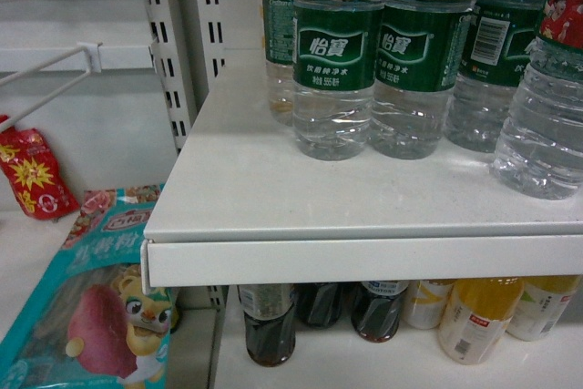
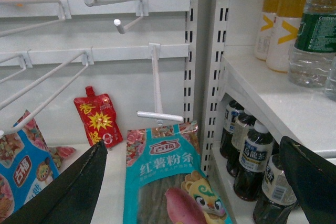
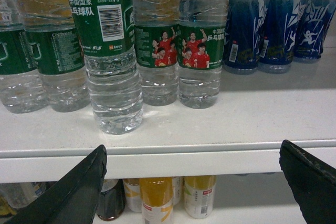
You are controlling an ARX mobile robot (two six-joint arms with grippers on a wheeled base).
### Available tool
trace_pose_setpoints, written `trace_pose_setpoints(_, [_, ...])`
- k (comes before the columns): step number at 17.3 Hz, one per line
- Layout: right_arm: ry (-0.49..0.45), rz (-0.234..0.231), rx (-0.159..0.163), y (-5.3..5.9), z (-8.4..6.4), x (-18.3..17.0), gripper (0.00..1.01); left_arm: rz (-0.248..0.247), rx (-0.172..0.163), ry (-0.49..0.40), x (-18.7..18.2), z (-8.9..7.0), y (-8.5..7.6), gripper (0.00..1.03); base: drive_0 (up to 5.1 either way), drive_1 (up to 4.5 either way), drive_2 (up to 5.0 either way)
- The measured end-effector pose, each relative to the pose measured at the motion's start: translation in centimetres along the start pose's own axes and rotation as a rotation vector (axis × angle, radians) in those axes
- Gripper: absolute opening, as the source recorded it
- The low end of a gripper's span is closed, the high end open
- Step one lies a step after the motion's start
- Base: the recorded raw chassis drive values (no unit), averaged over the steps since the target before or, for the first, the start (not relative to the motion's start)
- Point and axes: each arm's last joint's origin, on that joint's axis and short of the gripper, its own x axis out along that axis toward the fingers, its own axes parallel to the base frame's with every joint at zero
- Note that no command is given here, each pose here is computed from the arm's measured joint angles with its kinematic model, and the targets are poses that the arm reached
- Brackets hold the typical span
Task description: Move water from second to third shelf
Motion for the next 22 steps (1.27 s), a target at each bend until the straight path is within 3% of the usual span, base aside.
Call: trace_pose_setpoints(22, [0.0, 0.001, -0.002, 0.0, 0.0, 0.0, 0.98, 0.0, 0.0, 0.0, 0.0, 0.0, 0.0, 0.98, 0.0, 0.0, 0.0])
